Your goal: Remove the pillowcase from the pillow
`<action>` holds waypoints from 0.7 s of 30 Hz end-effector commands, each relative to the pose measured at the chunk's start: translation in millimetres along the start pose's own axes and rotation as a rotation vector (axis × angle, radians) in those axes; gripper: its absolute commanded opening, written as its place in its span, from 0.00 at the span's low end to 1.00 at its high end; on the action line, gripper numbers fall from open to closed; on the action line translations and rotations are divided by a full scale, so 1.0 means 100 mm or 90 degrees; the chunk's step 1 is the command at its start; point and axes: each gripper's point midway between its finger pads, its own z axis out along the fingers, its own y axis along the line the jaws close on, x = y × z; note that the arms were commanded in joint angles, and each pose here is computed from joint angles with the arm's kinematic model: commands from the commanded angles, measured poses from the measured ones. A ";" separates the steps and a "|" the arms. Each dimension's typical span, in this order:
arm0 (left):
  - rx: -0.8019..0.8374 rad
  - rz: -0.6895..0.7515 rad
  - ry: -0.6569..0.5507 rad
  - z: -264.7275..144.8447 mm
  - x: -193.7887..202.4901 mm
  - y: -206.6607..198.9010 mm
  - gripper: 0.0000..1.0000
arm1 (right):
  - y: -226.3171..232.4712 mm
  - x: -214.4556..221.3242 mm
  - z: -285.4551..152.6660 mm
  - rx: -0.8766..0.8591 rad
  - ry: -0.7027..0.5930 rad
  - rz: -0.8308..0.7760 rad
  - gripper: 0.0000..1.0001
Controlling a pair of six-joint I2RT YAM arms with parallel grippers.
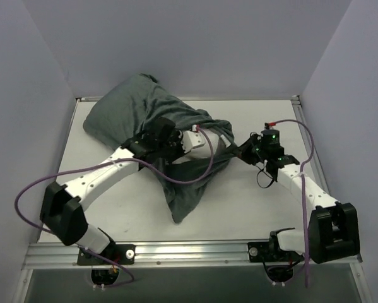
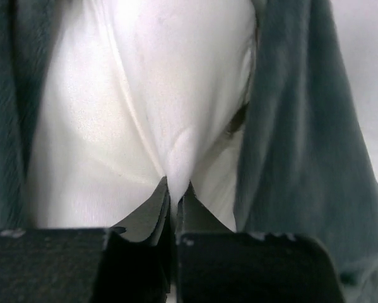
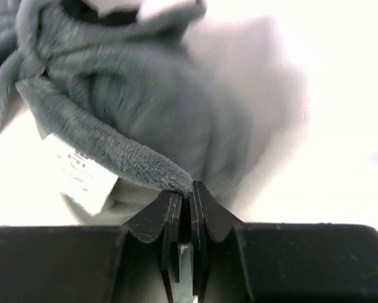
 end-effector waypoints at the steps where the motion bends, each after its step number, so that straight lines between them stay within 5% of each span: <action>1: -0.004 0.005 0.010 -0.71 0.29 0.11 0.02 | -0.57 -0.67 -0.11 0.137 -0.100 -0.021 0.00; 3: 0.027 0.003 0.031 -0.84 0.44 0.03 0.02 | -0.61 -0.78 -0.09 0.140 -0.102 -0.022 0.00; 6: 0.041 -0.080 -0.037 -1.05 0.37 0.13 0.02 | -0.72 -0.71 -0.04 0.174 -0.086 -0.044 0.00; 15: -0.022 -0.304 -0.339 -2.00 -0.70 1.09 0.02 | -0.61 0.22 0.40 0.170 0.019 -0.102 0.00; 21: -0.067 -0.391 -0.362 -1.93 -0.78 1.42 0.02 | -0.01 0.47 0.44 0.081 0.039 -0.186 0.02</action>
